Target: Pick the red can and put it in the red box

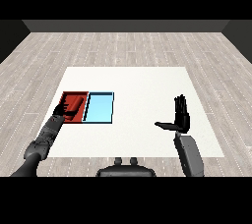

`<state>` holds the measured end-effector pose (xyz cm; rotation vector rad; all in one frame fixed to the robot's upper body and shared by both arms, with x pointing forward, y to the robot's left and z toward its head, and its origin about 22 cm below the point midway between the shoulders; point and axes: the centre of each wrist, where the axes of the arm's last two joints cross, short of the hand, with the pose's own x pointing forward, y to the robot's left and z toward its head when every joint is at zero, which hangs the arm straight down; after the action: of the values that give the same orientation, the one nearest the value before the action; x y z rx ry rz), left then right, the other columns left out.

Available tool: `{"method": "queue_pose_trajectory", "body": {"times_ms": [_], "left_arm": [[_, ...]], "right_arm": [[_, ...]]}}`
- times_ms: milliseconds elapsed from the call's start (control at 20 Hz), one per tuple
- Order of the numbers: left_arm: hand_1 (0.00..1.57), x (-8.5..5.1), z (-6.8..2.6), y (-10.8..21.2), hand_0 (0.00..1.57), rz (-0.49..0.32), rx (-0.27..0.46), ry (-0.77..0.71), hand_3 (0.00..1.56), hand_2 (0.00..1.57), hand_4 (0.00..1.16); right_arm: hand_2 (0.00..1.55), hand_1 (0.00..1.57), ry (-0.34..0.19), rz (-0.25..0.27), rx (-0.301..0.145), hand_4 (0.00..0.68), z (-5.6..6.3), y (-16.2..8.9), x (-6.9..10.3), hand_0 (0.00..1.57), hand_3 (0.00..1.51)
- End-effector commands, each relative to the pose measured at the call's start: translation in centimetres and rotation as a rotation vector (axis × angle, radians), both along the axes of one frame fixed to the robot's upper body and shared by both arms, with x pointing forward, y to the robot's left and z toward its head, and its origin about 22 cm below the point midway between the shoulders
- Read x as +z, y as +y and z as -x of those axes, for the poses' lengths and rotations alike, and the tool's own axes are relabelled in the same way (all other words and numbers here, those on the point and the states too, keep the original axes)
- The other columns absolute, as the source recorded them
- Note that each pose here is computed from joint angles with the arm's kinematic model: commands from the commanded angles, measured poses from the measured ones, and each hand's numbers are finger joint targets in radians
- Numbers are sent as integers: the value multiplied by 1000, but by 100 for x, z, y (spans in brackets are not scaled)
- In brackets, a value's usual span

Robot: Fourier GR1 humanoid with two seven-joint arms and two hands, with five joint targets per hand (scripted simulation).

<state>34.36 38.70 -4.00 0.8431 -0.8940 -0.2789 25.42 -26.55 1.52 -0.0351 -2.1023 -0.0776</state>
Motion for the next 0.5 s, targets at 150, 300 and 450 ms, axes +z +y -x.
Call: {"method": "queue_pose_trajectory", "body": {"times_ms": [150, 300, 450], "left_arm": [[0, 58, -46, 10, 0, 18, 82, 81, 0, 0, 0], [0, 145, -135, -32, 0, 61, 88, -49, 0, 0, 0], [0, 89, -89, -55, 0, 101, 134, -343, 0, 0, 0]], "right_arm": [[0, 0, -28, -21, 16, 0, 43, 86, -111, 0, 0], [0, 0, -20, 6, 33, 0, 73, -25, -52, 0, 0], [0, 0, -32, -6, 22, 0, 173, -109, -81, 0, 0]]}}
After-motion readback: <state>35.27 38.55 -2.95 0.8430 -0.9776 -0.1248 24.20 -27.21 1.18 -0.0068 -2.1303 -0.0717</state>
